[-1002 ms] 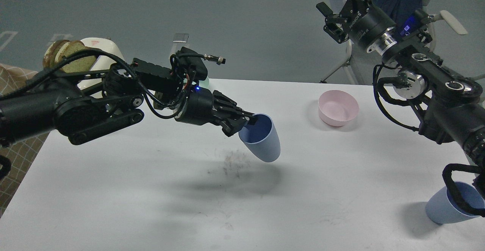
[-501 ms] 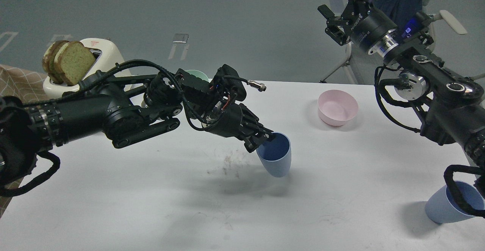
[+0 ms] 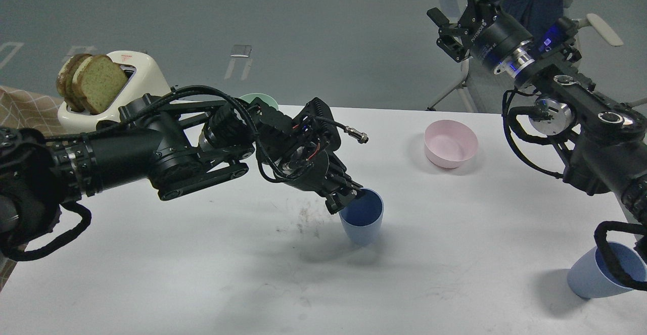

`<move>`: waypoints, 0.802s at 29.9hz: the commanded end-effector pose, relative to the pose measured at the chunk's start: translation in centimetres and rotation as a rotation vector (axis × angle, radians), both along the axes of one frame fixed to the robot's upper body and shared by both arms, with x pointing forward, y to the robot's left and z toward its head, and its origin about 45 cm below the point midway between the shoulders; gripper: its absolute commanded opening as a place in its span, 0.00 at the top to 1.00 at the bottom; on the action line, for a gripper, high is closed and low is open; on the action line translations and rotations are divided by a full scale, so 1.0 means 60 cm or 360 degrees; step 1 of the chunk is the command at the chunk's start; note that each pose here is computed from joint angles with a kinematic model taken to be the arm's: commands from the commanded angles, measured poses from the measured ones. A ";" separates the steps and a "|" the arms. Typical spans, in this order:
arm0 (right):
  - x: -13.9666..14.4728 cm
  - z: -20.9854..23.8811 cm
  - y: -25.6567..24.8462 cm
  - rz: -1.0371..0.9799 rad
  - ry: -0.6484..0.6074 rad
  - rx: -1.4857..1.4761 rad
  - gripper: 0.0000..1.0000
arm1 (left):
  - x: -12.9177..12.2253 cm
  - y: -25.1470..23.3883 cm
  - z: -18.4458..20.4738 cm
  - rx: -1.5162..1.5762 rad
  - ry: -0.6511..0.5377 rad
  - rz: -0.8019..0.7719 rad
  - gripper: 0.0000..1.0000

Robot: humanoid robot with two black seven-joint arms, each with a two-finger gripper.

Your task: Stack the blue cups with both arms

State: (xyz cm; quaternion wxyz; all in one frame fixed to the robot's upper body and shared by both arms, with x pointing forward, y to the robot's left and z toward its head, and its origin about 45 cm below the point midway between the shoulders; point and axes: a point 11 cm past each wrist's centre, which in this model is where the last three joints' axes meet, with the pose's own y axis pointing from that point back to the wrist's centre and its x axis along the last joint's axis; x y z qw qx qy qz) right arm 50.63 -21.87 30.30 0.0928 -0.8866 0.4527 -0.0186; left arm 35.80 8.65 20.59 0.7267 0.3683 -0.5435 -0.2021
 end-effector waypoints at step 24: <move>-0.035 0.015 -0.115 0.0018 -0.0020 -0.0359 0.00 | 0.073 0.073 0.238 -0.0740 0.0275 0.0492 0.15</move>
